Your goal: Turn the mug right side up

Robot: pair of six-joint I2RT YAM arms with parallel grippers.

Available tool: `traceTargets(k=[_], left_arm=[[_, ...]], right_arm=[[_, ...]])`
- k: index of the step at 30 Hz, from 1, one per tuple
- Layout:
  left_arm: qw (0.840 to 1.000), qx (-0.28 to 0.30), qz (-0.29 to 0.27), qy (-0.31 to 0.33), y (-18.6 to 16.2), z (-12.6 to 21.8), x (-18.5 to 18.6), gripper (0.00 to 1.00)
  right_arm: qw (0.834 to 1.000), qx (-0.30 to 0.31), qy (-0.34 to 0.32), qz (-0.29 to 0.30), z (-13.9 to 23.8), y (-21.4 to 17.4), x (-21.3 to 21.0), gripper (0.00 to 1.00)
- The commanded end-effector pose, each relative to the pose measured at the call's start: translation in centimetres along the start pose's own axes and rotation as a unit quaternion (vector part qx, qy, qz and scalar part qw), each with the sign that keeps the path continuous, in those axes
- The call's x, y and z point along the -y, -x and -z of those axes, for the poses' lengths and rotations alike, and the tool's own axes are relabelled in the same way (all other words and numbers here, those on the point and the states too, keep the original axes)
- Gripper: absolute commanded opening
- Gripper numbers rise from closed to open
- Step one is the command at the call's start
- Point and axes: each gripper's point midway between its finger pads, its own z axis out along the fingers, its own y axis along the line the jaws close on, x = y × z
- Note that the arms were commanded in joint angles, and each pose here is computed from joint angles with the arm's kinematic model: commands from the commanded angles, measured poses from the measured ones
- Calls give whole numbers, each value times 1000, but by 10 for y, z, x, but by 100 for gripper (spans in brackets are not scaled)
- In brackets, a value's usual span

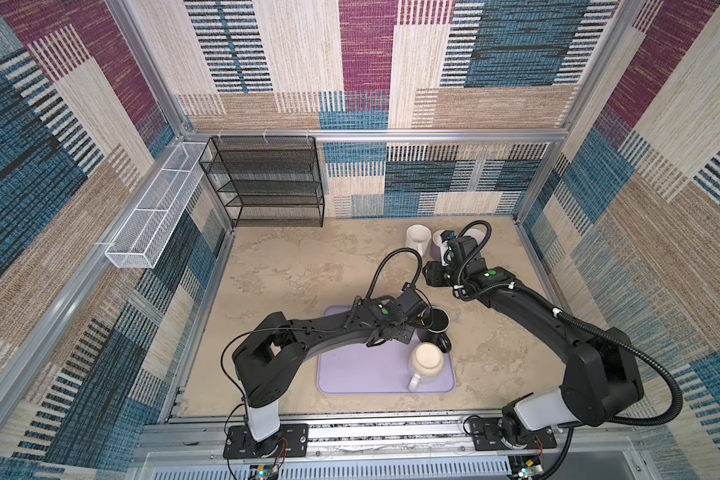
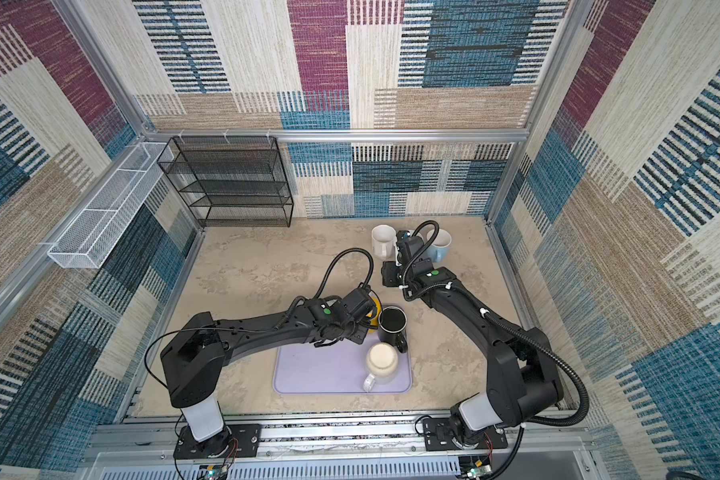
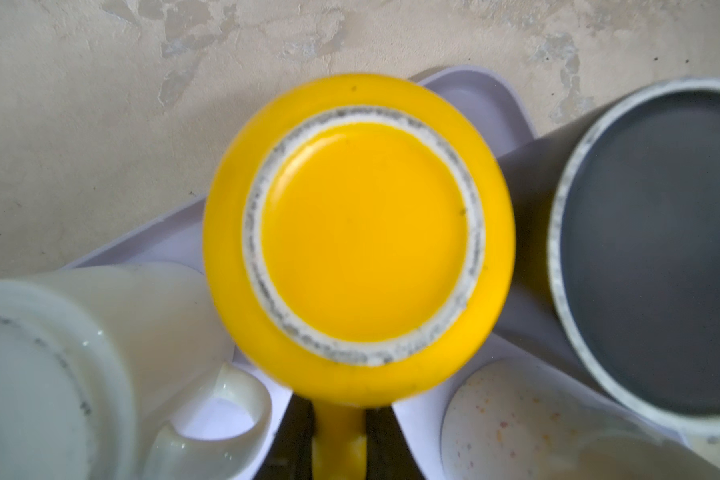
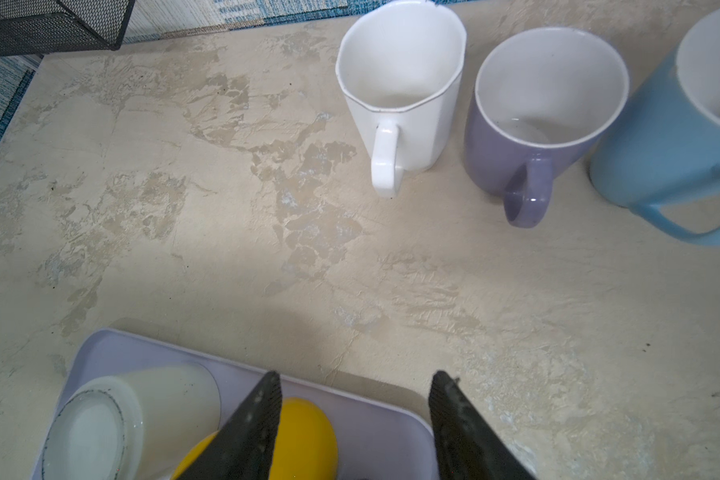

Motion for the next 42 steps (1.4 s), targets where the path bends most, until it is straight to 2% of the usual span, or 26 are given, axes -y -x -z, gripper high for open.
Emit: traceTargets(k=[1, 15, 26, 33, 42], left_arm=[[1000, 16, 1, -4, 9, 11, 0, 0], [998, 59, 7, -30, 18, 36, -1, 0], [991, 107, 35, -74, 28, 64, -12, 0], [981, 144, 64, -113, 35, 86, -26, 0], [961, 185, 113, -173, 43, 112, -51, 0]], right_arm=[[1000, 14, -2, -1, 2, 6, 1, 59], [1000, 15, -2, -5, 4, 6, 1, 59], [1000, 19, 1, -6, 7, 7, 0, 59], [1000, 22, 3, -7, 9, 7, -1, 59], [1000, 24, 8, -7, 9, 8, -2, 59]])
